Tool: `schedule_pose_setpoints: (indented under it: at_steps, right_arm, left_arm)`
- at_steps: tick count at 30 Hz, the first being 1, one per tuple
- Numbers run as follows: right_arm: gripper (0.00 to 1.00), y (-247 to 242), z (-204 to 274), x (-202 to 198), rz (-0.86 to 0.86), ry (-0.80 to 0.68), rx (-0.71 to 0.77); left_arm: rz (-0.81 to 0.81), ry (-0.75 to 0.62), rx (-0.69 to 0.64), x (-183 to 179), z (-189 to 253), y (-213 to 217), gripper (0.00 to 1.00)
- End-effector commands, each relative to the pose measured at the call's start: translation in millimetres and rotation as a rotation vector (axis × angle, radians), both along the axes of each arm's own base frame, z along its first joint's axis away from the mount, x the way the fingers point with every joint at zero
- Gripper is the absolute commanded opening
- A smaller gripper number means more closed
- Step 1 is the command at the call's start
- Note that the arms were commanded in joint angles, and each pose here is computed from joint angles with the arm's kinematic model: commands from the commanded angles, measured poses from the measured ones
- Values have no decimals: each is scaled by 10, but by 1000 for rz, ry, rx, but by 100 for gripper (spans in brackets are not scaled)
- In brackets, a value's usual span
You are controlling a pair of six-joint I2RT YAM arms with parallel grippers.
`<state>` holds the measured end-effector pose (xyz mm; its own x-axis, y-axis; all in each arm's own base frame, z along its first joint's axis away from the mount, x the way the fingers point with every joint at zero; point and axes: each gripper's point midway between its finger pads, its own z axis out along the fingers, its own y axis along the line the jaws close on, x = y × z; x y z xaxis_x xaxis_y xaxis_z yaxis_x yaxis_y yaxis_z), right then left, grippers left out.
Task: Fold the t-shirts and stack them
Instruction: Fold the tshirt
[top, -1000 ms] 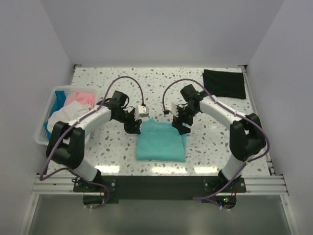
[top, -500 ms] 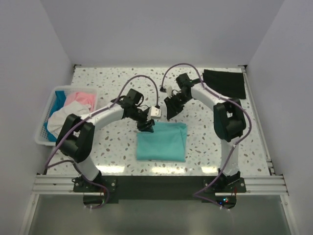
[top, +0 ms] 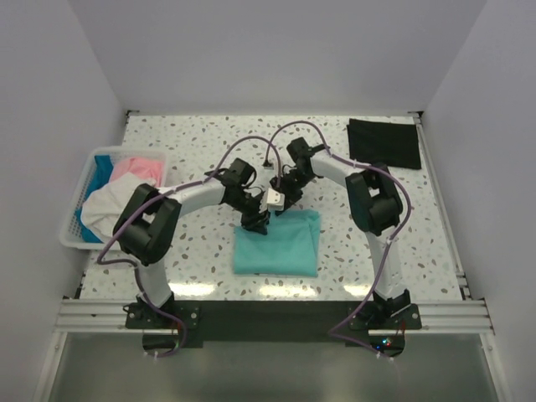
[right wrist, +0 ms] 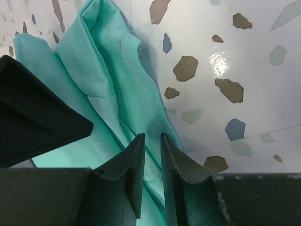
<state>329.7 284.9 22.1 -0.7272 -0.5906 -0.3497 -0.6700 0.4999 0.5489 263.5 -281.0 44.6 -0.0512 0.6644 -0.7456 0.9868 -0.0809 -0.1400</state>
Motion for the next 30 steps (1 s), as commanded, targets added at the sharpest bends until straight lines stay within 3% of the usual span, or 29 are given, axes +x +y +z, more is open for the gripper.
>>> schedule_pose_setpoints:
  at_steps: [1, 10, 13, 16, 23, 30]
  right_arm:
    - [24, 92, 27, 109, 2, -36, 24]
    - [24, 56, -123, 83, 24, -31, -8]
    - [24, 63, -145, 45, 30, -23, -9]
    - [23, 67, -162, 1, 41, -18, -8]
    - [22, 93, -232, -110, 87, -12, -9]
    - [22, 100, -247, -146, 123, -26, -10]
  left_arm:
    - [-13, -10, -15, 51, -44, -88, 45]
    - [-27, -35, -21, 66, 8, -114, 24]
    - [-29, -55, -35, 76, 94, -137, 8]
    - [-38, -104, -65, 99, 238, -179, 0]
    - [-96, -293, -136, 140, 647, -378, 0]
    - [-112, -356, -136, 239, 733, -414, 0]
